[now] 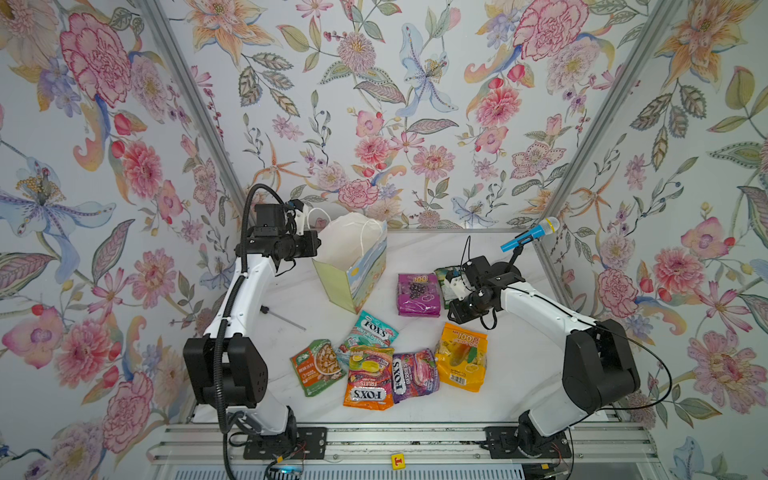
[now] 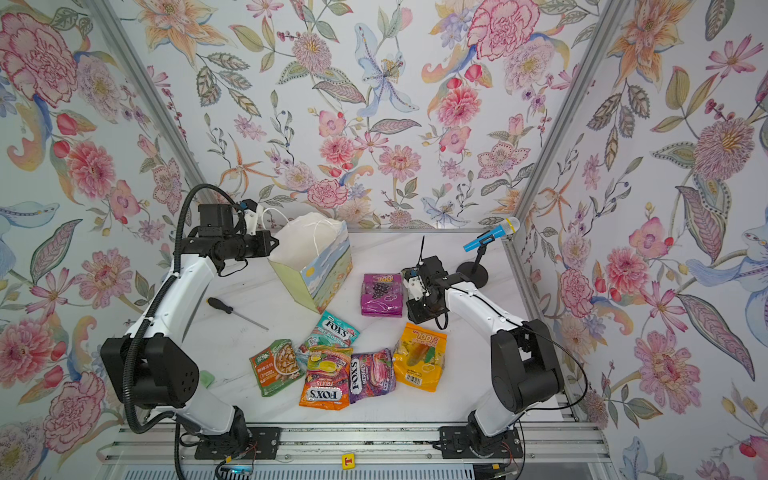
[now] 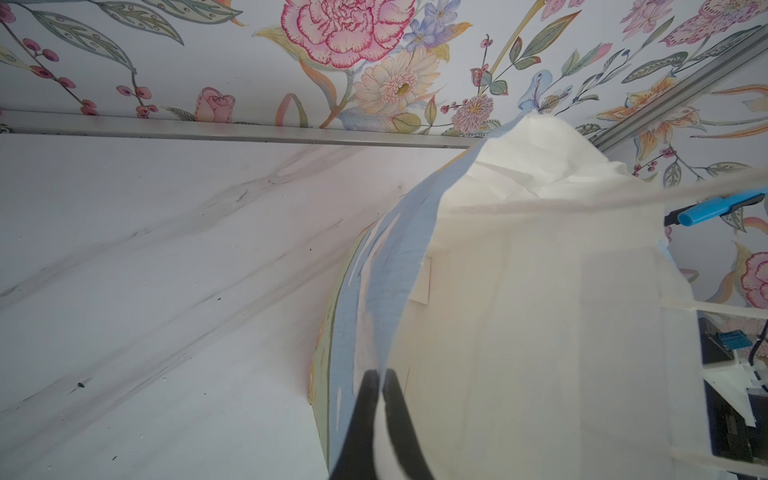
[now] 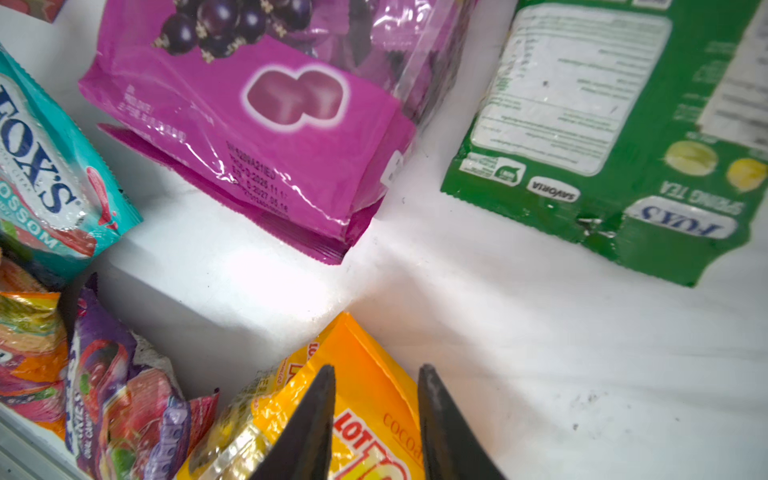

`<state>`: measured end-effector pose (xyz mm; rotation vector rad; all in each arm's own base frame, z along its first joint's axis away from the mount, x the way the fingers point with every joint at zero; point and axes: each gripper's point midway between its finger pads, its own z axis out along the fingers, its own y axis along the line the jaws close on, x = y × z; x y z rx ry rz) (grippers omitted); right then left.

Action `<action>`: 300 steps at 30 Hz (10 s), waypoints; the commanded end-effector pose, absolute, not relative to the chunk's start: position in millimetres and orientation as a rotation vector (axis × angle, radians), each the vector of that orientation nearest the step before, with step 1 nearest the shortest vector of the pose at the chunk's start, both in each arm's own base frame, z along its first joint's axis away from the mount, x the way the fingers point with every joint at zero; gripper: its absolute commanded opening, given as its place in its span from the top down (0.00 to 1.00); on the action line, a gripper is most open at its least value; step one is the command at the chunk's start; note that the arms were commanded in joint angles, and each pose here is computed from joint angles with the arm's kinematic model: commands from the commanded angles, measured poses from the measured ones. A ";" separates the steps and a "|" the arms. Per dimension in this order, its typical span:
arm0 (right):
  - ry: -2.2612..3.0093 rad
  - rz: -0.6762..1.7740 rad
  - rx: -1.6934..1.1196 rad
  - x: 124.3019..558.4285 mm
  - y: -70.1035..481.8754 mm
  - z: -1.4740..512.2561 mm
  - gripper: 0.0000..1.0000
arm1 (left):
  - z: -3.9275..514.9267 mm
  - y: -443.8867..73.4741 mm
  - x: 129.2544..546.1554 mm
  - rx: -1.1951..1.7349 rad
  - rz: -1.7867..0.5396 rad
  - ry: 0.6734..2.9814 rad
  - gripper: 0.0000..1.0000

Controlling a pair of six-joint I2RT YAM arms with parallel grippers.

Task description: Place the snacks into the paper bag

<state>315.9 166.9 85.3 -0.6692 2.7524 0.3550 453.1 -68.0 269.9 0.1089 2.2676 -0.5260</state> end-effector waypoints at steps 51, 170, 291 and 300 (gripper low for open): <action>2.824 0.350 -0.613 317.2 166.8 77.2 1.00 | 284.5 -70.1 455.3 0.116 -0.558 2.239 1.00; 1.671 1.326 -0.132 395.7 417.2 497.4 1.00 | 262.0 -84.8 439.8 0.068 -0.531 2.311 1.00; 2.302 0.958 0.719 383.0 218.5 70.1 0.65 | 266.2 -76.0 435.4 0.059 -0.564 2.244 1.00; 2.313 0.991 0.754 381.1 222.5 58.4 0.73 | 266.1 -75.5 435.0 0.062 -0.561 2.244 1.00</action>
